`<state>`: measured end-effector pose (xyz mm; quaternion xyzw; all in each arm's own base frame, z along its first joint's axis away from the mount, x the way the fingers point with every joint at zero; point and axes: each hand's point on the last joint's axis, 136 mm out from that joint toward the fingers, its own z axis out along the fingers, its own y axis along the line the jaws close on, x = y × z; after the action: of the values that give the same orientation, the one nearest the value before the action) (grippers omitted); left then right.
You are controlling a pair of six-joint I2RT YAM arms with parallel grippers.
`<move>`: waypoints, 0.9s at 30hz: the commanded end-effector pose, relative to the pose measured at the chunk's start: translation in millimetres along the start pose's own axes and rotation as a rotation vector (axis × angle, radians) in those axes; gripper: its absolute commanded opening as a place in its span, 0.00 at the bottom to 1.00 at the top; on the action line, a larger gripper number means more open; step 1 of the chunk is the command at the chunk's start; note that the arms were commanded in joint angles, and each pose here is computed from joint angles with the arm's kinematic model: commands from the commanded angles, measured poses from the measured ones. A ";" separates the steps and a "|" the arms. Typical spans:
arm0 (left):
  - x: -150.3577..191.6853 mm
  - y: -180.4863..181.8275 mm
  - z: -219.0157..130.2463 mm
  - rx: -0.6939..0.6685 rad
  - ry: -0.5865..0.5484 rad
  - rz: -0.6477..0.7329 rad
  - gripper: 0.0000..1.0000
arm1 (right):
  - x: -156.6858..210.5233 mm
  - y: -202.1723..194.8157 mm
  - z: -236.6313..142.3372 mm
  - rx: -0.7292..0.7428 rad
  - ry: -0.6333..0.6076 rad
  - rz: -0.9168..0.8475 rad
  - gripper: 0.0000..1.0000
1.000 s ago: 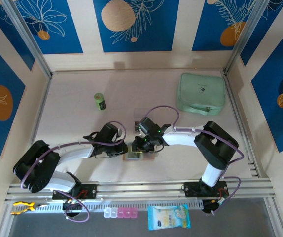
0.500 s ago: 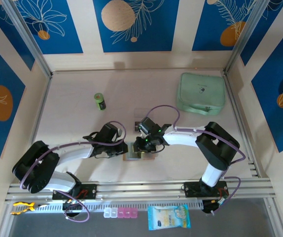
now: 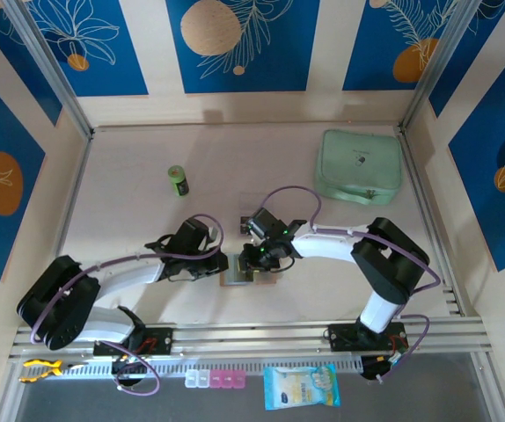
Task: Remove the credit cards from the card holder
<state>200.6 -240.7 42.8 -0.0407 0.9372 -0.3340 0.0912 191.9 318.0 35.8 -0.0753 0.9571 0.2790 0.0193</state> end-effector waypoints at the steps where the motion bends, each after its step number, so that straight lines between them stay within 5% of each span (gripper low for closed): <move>1: -1.7 -11.0 -5.3 0.024 0.016 0.011 0.09 | -4.5 10.0 -17.7 -0.018 -0.037 -0.022 0.23; 14: -1.0 -31.7 13.1 0.039 0.062 0.051 0.06 | -0.6 -7.5 -26.5 0.010 -0.060 0.026 0.24; 27: 4.5 -13.3 19.8 -0.036 0.079 0.050 0.03 | 4.1 -16.7 -17.8 0.008 -0.033 0.060 0.27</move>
<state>200.9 -264.4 36.9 -0.0155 0.9427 -0.3277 0.0603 194.3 298.4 46.6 -0.0513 0.9583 0.2783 0.0387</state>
